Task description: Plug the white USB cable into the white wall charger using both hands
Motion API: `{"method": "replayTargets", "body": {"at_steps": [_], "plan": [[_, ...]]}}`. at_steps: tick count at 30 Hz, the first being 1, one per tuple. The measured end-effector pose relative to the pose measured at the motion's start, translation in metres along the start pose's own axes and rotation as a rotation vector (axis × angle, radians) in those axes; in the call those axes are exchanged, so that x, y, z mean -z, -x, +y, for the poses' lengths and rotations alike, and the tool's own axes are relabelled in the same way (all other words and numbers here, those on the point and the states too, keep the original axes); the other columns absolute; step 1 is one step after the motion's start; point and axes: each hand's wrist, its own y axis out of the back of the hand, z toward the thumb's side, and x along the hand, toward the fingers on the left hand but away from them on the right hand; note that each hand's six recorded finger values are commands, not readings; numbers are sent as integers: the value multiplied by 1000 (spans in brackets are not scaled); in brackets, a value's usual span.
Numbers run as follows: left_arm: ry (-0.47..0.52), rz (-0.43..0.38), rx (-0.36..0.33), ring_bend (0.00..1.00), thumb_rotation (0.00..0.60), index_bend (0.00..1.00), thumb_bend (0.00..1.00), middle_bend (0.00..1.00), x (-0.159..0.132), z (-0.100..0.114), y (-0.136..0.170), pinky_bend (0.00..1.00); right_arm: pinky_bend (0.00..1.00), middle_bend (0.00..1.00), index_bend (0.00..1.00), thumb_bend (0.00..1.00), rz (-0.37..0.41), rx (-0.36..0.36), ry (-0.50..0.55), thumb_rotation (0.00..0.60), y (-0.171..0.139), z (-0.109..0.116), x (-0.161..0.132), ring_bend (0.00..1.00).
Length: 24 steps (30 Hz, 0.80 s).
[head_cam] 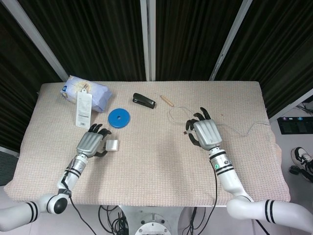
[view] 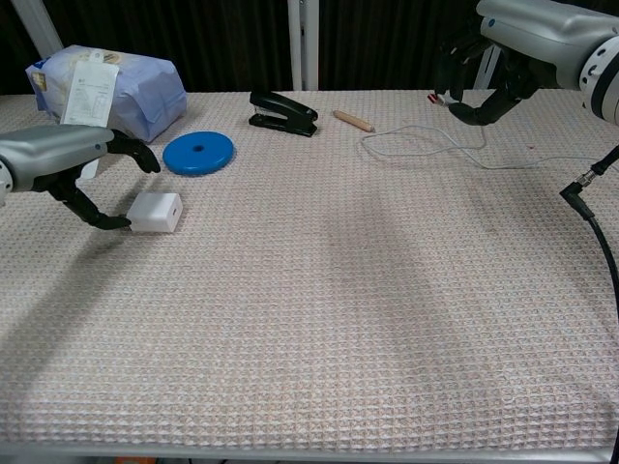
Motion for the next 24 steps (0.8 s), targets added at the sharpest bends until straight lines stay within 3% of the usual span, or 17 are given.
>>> {"method": "replayTargets", "body": {"at_steps": [14,24], "plan": [[67,80,17,100,600,294,253,288,-1,-19,-3,54,42,490,562,337,-11,-25,9,600,0,-11,7,203],[80,51,-6,101,600,308,273,292,-14,-18,-2,57,42,490,562,344,-19,-33,14,600,0,-15,10,203]]}}
